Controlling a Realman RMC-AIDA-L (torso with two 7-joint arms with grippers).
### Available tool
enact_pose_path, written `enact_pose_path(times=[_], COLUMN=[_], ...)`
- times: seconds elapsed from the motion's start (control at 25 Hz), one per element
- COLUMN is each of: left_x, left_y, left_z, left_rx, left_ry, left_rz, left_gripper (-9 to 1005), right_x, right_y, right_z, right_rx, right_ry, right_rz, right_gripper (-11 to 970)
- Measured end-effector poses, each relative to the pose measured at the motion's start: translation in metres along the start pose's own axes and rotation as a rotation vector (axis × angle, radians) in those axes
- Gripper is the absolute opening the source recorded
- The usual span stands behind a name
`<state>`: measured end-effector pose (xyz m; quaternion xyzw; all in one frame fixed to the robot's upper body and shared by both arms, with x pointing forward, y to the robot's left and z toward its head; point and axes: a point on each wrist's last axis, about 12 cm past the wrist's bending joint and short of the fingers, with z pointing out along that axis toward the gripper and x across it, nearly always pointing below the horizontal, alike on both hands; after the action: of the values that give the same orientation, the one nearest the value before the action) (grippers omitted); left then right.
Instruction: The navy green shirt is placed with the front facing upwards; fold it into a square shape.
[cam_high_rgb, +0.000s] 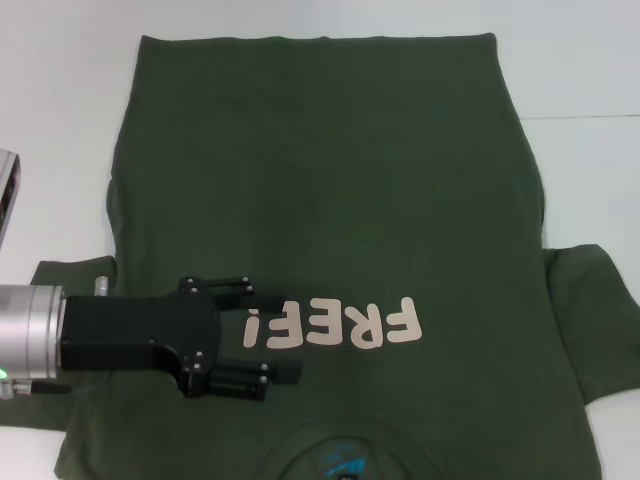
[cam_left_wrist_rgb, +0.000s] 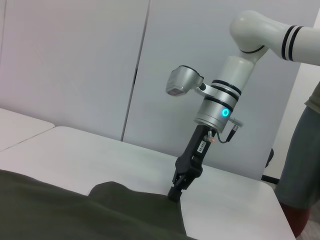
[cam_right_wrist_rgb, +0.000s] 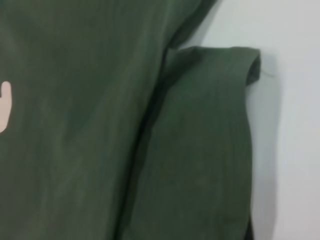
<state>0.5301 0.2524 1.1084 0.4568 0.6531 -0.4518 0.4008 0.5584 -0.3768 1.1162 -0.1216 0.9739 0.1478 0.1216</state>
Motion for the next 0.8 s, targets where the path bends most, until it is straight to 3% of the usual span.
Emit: enact_pose_path(times=[0.36, 0.8], left_x=[0.002, 0.002], left_y=[0.001, 0.001], left_z=[0.001, 0.0], left_rx=[-0.006, -0.016], left_ry=[-0.001, -0.007], left_rz=[-0.008, -0.012], left_gripper=[824, 821], right_x=[-0.013, -0.025], right_y=[-0.025, -0.029], right_z=[-0.01, -0.012], right_rx=[0.186, 0.256], right_ry=[-0.118, -0.179], right_rz=[-0.014, -0.031], right_gripper=[-1, -1])
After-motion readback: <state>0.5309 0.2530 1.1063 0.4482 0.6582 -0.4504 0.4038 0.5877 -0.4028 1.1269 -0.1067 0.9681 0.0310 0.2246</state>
